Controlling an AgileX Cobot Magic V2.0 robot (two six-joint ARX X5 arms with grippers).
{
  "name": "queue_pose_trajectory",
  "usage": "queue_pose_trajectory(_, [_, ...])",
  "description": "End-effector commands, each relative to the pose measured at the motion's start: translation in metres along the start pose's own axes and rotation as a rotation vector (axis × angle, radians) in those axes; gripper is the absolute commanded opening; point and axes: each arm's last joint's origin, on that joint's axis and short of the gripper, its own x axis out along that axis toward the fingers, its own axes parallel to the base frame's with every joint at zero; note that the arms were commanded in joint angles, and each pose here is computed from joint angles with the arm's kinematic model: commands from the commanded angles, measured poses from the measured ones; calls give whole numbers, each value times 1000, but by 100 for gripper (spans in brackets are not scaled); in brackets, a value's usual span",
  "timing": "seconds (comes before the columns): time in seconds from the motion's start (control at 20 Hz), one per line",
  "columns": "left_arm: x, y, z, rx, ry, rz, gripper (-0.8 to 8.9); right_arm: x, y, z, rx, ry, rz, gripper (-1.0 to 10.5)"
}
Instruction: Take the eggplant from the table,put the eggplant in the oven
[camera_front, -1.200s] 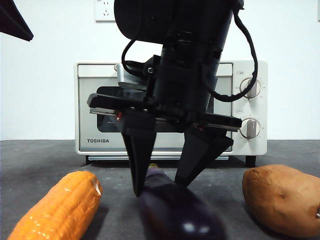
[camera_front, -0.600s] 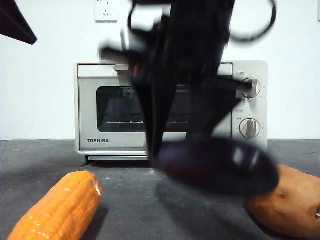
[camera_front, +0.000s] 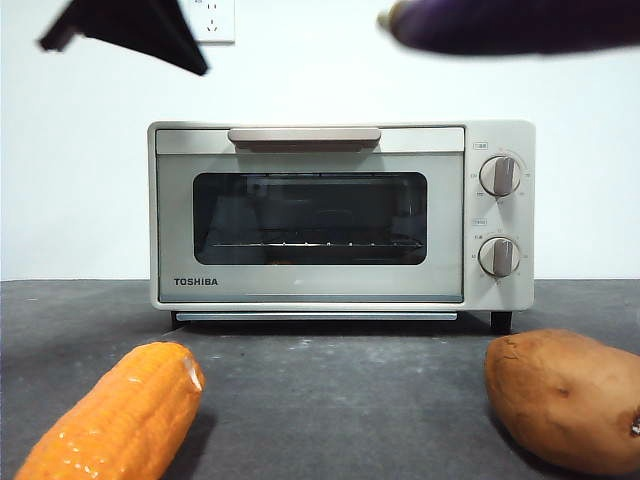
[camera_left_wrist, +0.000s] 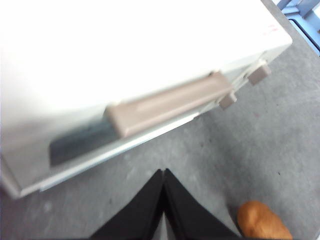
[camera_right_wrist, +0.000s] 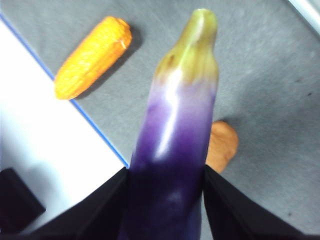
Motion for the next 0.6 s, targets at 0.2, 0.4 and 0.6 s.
queue_pose_trajectory(0.2, [44,-16,36,117,55,23,6,-34,-1,-25,-23,-37,3,171])
queue_pose_trajectory(0.4, [74,-22,44,165,105,55,6,-50,-4,-38,-21,-94,-21,171])
queue_pose_trajectory(0.6, [92,-25,36,206,163,65,6,-59,-7,-46,-19,-143,-60,171])
